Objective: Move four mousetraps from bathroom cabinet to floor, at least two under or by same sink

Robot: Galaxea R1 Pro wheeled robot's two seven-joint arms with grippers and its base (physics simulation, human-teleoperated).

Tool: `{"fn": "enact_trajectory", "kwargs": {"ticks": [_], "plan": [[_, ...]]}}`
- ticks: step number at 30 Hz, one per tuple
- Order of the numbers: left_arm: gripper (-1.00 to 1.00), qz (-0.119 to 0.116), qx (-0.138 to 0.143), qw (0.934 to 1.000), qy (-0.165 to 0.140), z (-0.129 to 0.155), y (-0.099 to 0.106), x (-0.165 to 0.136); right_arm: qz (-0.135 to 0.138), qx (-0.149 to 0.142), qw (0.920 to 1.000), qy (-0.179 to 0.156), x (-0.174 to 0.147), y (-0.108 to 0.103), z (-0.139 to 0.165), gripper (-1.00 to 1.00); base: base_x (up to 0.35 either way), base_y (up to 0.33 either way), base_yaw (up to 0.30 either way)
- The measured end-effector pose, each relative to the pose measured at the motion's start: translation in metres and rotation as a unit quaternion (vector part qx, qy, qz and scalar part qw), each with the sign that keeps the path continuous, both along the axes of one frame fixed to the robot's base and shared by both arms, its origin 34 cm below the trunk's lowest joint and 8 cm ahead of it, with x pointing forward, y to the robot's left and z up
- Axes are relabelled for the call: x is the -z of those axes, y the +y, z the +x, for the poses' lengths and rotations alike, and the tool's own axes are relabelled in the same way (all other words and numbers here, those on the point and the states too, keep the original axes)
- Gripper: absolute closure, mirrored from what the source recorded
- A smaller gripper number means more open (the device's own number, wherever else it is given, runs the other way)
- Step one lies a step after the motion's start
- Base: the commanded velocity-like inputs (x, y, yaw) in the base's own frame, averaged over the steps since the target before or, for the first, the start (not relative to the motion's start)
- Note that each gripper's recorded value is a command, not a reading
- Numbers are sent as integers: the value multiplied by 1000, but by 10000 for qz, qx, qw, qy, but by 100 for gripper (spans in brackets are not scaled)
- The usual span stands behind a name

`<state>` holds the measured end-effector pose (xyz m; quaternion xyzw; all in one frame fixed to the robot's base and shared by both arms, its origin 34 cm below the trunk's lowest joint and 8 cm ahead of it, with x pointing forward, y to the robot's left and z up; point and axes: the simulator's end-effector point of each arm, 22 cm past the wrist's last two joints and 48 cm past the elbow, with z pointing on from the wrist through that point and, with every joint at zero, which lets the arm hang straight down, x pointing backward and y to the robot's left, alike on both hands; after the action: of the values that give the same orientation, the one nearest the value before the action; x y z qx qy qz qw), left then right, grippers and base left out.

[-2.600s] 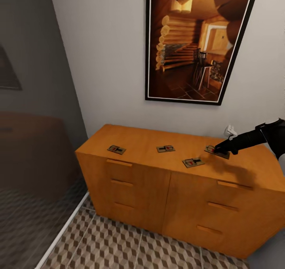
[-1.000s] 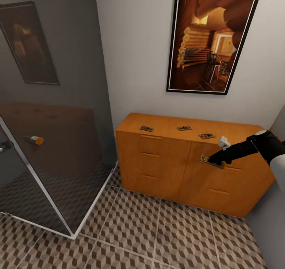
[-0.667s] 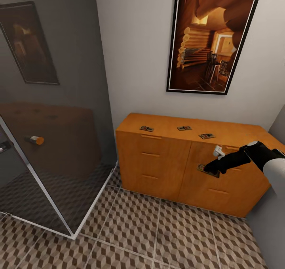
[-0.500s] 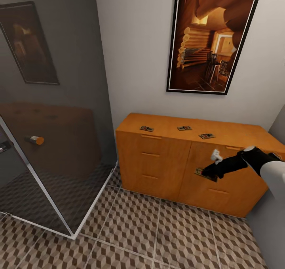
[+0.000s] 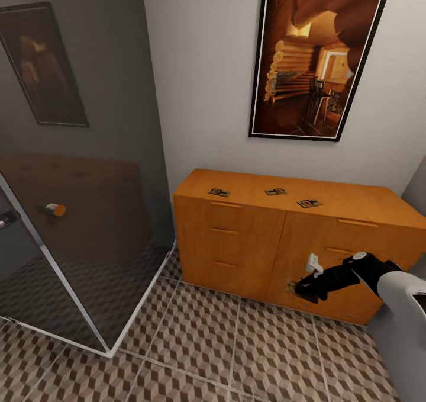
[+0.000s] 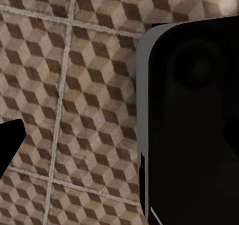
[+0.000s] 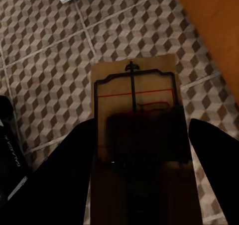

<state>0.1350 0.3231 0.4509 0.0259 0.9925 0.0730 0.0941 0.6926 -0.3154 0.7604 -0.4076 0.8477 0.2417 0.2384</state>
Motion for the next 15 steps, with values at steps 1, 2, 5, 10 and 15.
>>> {"fn": "enact_trajectory", "kwargs": {"ticks": [1,2,5,10,15], "plan": [[-100,-1,2,10000,-20,2,0,0,-35,-27,10000,54,13,2,-9,100,0,0,0],[-100,-1,2,10000,-28,3,0,0,-30,-22,10000,72,20,3,-14,100,0,0,0],[-100,-4,5,10000,-85,8,0,0,-99,-47,9998,191,56,6,-42,100,0,0,0],[-100,-16,16,9997,-257,24,-1,0,-172,-144,9993,312,111,16,-93,100,0,0,0],[-100,-65,94,9988,-467,44,-7,-1,-294,-145,9987,384,163,22,-150,100,0,0,0]]}}
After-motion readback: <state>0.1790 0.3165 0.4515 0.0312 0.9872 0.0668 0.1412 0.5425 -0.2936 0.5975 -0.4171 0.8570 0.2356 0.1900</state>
